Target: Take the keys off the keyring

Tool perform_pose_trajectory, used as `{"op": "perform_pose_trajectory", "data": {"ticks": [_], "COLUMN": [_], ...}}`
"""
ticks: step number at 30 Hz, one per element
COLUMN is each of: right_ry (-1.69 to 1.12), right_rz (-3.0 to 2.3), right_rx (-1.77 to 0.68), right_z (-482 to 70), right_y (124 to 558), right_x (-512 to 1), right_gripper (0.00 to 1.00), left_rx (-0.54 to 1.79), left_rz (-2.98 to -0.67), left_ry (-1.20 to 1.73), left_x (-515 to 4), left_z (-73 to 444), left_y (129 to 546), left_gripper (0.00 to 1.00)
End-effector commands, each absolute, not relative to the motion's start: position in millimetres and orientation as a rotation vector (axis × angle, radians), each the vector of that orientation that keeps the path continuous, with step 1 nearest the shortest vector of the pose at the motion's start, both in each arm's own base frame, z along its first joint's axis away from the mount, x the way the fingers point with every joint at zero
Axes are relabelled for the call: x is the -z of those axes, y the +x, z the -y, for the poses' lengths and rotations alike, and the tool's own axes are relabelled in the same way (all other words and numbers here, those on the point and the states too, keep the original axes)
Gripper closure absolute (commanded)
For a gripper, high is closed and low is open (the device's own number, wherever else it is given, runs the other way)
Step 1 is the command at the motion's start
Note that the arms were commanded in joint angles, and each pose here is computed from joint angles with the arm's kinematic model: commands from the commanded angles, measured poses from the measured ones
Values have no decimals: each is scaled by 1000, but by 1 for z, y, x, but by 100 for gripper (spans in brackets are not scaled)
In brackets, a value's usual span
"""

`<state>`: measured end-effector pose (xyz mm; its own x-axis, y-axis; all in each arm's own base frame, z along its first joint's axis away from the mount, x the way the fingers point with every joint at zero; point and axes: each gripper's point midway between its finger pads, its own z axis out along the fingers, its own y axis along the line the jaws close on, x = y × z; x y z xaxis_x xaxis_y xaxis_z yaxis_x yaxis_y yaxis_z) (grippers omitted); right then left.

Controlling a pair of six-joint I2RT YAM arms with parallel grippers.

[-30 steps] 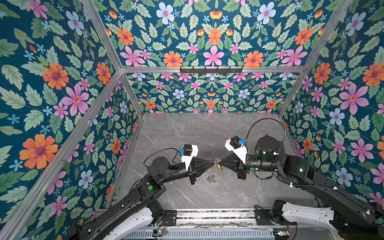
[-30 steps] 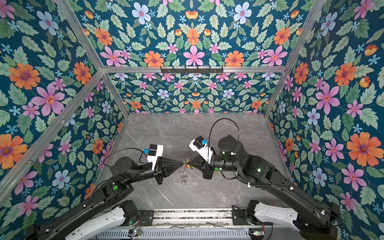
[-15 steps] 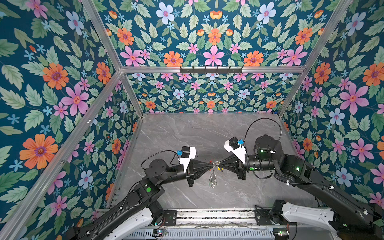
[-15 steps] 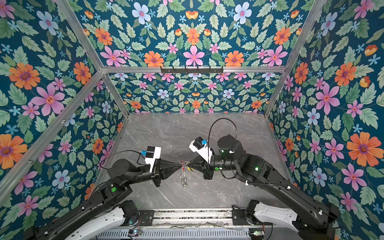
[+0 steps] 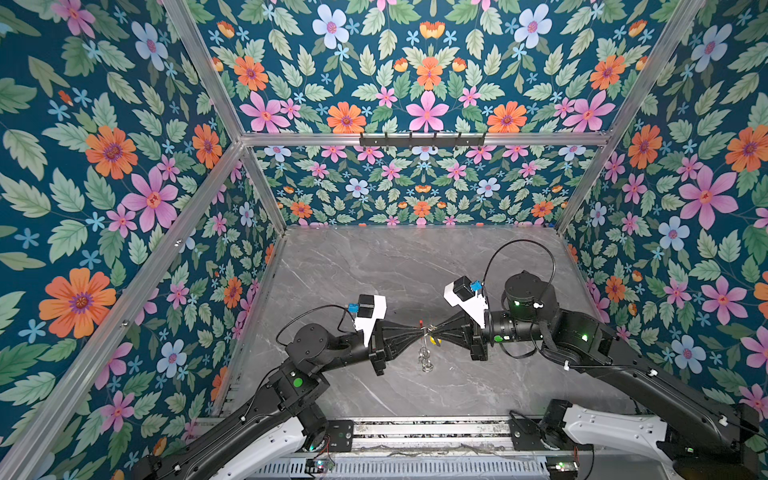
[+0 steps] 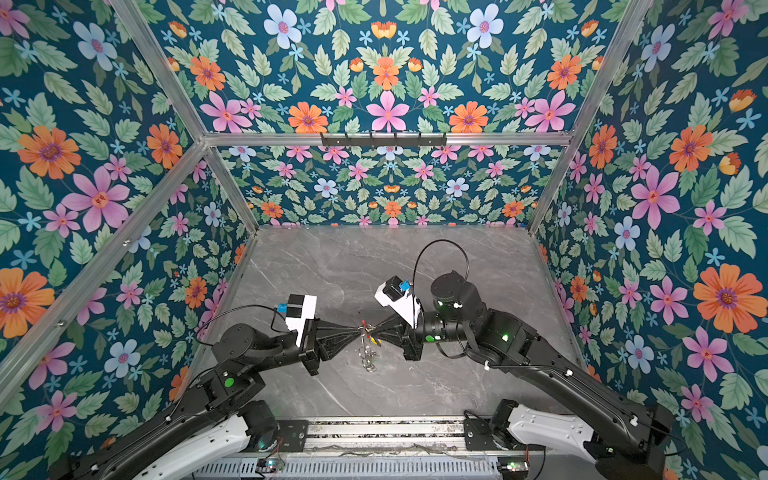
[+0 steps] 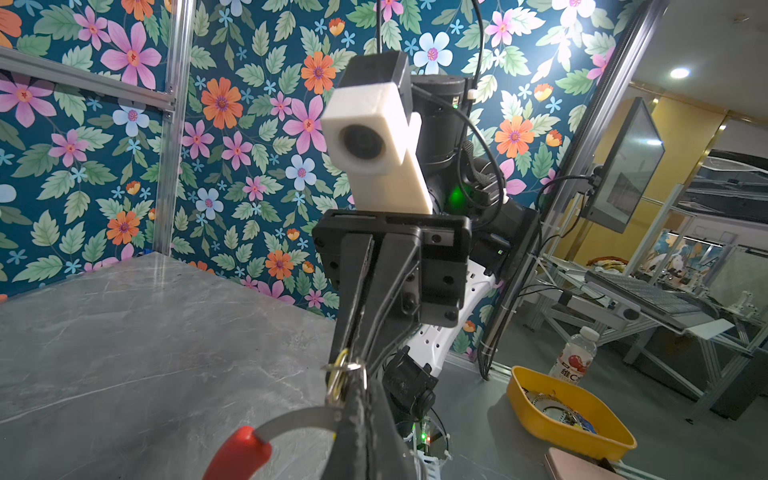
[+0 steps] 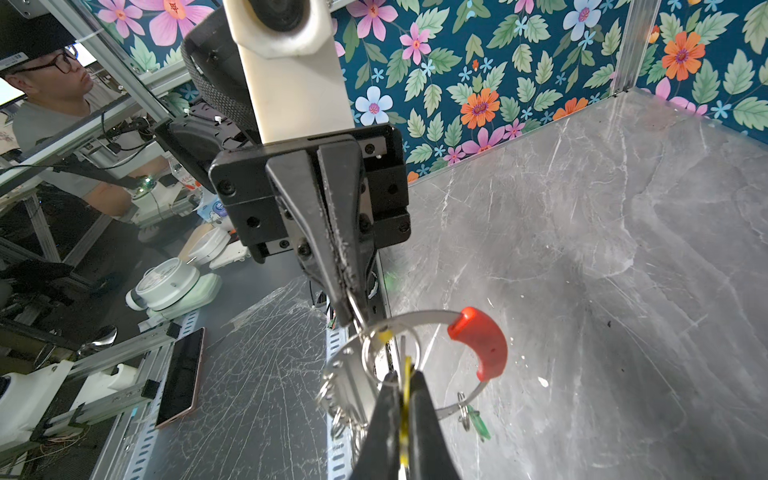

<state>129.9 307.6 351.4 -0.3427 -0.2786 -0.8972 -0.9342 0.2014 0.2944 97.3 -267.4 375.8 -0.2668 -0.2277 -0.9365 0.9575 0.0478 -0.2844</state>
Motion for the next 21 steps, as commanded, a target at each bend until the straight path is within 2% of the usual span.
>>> {"op": "perform_pose_trajectory", "data": {"ticks": [1,21], "right_ry": [-1089,-1007], "right_rz": [-1804,-1811], "right_rx": [-1131,-1022], "right_z": [-306,-288], "right_y": [138,152], "right_x": [-345,-362], "right_gripper": [100,100], "left_rx": [1481,1563], "left_rz": [-1107,-1213], "left_ry": [847,941], "left_x": [-407,-398], "left_z": [258,266], "left_y": [83,71], "left_gripper": [100,100]}}
